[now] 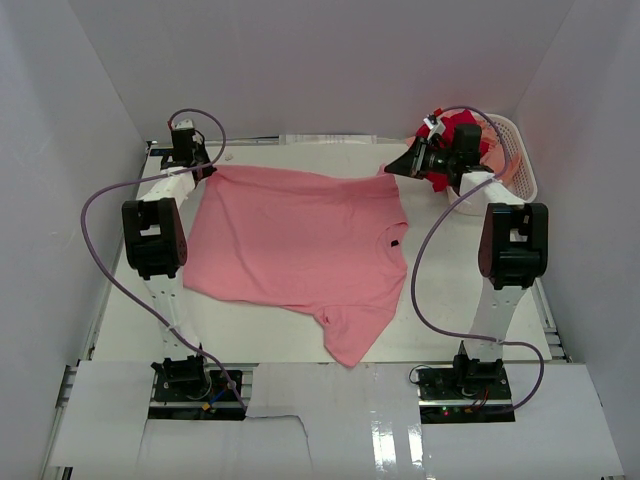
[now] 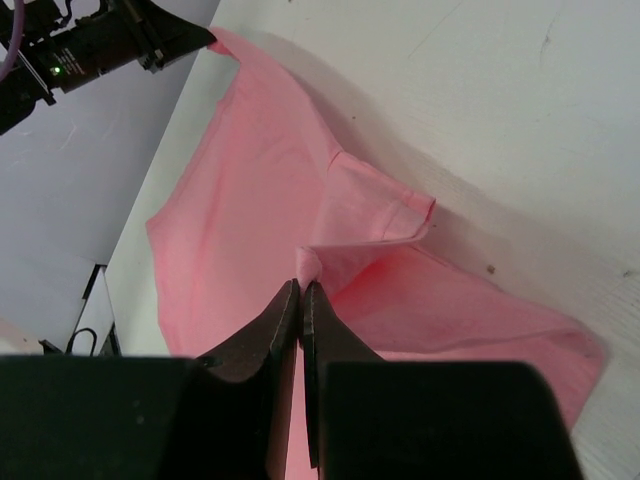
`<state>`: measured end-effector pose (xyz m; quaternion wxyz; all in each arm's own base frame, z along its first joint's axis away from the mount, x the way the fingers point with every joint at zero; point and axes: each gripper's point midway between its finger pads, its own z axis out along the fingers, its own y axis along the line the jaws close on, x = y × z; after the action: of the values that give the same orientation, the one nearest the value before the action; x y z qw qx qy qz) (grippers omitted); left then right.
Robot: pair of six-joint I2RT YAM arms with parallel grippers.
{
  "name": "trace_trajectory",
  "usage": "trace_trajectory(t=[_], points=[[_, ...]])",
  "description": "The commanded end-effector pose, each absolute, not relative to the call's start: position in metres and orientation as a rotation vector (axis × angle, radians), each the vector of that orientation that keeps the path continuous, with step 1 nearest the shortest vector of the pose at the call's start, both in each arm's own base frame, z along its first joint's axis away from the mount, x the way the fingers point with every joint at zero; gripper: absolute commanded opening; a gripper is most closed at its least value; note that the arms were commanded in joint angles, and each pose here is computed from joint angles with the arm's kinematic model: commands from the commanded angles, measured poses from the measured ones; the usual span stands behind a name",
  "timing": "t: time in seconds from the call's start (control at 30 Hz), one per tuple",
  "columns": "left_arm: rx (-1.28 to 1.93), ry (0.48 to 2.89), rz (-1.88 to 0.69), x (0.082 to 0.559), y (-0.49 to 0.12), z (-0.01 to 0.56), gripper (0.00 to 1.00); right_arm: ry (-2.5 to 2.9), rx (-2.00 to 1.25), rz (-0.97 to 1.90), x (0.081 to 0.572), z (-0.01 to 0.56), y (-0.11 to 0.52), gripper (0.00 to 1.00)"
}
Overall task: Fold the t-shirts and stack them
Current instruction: Fold the flattened tshirt in 1/3 of the way
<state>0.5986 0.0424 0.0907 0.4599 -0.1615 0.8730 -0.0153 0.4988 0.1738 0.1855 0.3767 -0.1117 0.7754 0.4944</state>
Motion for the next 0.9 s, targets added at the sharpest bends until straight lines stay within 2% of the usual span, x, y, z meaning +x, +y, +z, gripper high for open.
trace_trajectory(t=[0.0,0.87], points=[[-0.419,2.028,-0.023,0.601,0.05,0.158,0.0,1.902,-0.359,1.229,0.488,0.216,0.171,0.08],[-0.505,2.07,-0.021,0.574,0.058,0.147,0.0,1.942,-0.344,1.197,0.439,0.212,0.166,0.08]])
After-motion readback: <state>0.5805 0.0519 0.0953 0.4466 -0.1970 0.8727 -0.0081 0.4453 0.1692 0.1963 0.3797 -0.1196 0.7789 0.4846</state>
